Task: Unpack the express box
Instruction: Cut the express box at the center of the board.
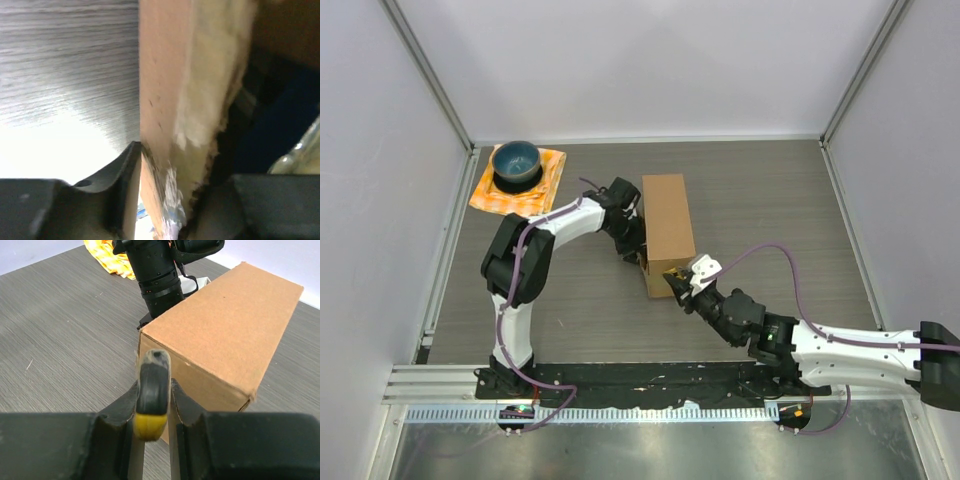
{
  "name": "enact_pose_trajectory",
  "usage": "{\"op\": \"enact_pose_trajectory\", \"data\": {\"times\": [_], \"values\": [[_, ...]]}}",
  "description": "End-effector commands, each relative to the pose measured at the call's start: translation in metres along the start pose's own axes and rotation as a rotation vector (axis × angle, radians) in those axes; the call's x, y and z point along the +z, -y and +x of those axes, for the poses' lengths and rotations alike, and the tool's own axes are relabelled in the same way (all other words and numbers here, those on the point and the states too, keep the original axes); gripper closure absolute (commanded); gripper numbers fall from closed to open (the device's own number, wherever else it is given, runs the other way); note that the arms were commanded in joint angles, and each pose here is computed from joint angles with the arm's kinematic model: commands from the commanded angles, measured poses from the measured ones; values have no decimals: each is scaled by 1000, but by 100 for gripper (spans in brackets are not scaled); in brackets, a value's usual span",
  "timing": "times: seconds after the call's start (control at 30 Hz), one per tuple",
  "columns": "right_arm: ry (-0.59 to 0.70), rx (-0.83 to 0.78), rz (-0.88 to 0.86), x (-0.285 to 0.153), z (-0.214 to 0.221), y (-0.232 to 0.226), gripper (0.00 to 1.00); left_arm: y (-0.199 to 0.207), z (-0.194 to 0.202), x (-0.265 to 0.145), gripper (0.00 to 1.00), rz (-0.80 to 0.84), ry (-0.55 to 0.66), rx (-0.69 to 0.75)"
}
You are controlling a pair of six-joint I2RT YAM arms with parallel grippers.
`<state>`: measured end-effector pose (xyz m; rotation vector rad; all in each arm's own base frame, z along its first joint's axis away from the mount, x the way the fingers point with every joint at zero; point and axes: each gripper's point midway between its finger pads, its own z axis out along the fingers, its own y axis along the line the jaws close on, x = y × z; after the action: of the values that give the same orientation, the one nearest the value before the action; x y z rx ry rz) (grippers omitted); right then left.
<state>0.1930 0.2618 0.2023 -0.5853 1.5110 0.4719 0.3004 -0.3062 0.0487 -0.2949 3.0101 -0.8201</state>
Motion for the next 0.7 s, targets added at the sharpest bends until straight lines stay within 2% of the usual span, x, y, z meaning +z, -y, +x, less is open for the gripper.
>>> {"op": "enact_pose_trajectory", "data": {"times": [0.0,0.03,0.07,0.1,0.17,0.2,0.4,0.5,0.53,0.63,0.67], "values": [[60,91,105,-5,-21,19,99,26,5,-13,59,70,-11,123],[54,93,114,-6,-19,21,99,25,6,-16,55,70,-6,142],[52,105,121,-8,-19,23,99,24,8,-19,30,72,-5,187],[49,106,143,-10,-18,27,99,25,9,-24,17,77,1,207],[40,120,159,-14,-16,32,99,19,14,-29,4,63,-6,243],[37,122,167,-15,-16,33,99,16,16,-32,0,59,-9,295],[17,119,188,-20,-12,40,99,-18,44,-54,0,-18,-130,509],[6,112,181,-22,-9,39,99,-40,52,-67,7,-42,-125,629],[0,112,182,-22,-8,39,99,-43,50,-77,8,-45,-97,714],[-13,117,188,-25,-5,41,99,-65,58,-91,10,-115,-162,847],[-18,117,198,-26,-2,43,99,-66,55,-97,14,-129,-154,891]]}}
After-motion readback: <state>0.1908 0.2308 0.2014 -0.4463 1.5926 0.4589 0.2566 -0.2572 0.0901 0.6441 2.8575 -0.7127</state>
